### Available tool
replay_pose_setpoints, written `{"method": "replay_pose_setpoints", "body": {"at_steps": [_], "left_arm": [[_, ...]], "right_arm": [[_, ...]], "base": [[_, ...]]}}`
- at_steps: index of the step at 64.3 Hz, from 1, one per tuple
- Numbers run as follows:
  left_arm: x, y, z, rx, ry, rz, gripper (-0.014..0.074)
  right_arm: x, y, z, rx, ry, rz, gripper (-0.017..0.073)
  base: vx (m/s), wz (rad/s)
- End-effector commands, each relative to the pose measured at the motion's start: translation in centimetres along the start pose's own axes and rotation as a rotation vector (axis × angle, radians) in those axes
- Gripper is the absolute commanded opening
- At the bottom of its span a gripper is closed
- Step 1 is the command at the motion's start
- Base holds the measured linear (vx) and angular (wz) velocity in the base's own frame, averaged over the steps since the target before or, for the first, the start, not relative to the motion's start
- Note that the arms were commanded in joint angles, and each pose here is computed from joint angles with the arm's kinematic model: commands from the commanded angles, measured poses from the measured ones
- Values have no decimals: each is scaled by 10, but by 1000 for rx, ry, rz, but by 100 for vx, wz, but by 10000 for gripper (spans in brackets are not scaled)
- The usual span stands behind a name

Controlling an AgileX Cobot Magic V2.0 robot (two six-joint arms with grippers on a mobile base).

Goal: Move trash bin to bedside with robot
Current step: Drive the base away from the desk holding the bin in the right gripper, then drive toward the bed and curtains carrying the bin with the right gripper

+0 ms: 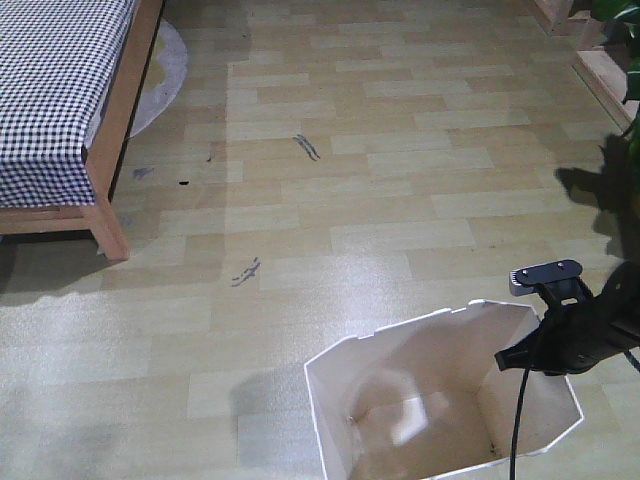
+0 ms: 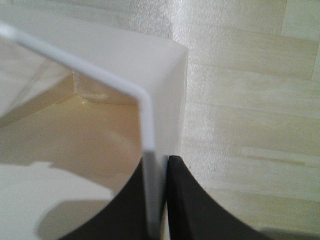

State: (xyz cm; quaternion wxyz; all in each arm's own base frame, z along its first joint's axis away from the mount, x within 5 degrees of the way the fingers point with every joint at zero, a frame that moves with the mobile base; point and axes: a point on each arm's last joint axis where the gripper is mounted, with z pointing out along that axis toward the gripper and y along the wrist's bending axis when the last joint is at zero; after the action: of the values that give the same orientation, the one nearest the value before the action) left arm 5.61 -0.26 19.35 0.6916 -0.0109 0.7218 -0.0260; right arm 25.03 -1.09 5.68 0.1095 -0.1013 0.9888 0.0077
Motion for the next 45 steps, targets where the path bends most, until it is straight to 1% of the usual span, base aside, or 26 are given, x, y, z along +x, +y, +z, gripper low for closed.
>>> {"method": "replay_pose_setpoints", "body": {"at_steps": [1, 45], "left_arm": [[1, 2, 0, -13, -54, -13, -6], [1, 2, 0, -13, -54, -13, -6]], "right_arm": [[-13, -4, -15, 31, -91, 35, -3], [-13, -4, -15, 27, -87, 35, -3]], "base": [[33, -1], [38, 1]]}}
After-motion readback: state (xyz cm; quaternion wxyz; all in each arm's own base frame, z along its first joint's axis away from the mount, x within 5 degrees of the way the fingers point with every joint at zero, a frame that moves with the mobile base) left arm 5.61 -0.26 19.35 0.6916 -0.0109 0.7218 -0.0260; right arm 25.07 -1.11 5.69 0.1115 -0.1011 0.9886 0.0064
